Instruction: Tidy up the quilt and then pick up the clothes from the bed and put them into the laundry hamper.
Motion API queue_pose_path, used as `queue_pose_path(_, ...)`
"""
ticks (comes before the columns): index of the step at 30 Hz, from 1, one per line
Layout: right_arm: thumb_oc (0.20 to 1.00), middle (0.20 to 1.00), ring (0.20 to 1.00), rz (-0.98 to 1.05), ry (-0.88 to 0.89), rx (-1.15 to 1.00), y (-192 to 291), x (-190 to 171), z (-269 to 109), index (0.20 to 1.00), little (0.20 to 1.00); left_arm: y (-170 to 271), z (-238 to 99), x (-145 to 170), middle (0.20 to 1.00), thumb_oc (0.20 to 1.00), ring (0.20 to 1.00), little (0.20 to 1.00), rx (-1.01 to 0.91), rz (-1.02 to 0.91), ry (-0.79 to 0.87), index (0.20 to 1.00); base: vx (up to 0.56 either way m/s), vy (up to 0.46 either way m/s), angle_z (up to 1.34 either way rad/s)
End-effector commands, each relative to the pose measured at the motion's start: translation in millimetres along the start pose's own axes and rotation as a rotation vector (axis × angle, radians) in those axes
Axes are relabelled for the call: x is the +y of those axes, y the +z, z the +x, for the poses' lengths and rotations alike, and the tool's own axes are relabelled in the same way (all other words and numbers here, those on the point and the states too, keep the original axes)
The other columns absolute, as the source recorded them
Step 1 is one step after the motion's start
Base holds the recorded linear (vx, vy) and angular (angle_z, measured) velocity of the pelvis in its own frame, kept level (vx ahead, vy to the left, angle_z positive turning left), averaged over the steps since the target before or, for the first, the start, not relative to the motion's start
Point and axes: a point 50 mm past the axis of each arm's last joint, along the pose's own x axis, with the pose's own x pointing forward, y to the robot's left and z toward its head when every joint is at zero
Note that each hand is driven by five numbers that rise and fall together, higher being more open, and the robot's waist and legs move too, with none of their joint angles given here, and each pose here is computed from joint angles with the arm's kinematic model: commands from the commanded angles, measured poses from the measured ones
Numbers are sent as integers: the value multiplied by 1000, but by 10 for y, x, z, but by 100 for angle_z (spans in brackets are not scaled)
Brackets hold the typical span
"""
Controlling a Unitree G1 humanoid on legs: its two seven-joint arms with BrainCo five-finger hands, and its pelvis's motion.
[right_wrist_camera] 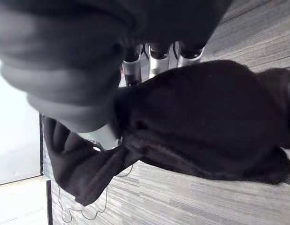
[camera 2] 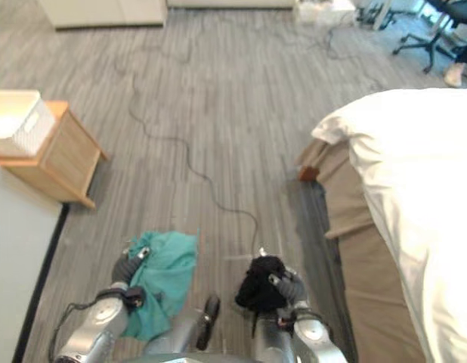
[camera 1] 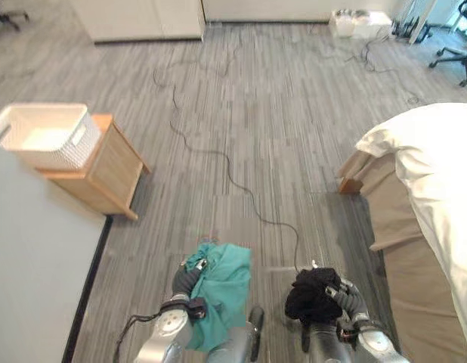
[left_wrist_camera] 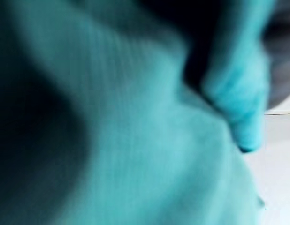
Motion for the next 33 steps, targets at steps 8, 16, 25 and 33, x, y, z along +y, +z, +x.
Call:
queue_pose_path(8,200,200,200,47,67,-150,288,-106,-13,200,200,275,-61,-126,200,200,200,200,-155,-67,-85,200,501,-189,58)
queue_pose_path(16,200,200,200,53,29,-86,175,-269,-138,200,200,142,-111,-152,200,200,200,200,-92,-67,-92,200,566,-221,20)
queue_pose_path(25,200,200,200,24,19,-79,86,-253,-204,200,200,198,-160,-322,200,200,200,200,-144,-99,-155,200,387,-34,-14)
queue_pose_path(33,200,200,200,21,26,-132,194,-159,-102,200,200,310,-74,-315,200,200,200,200,-205,-98,-123,200,488,76,-35)
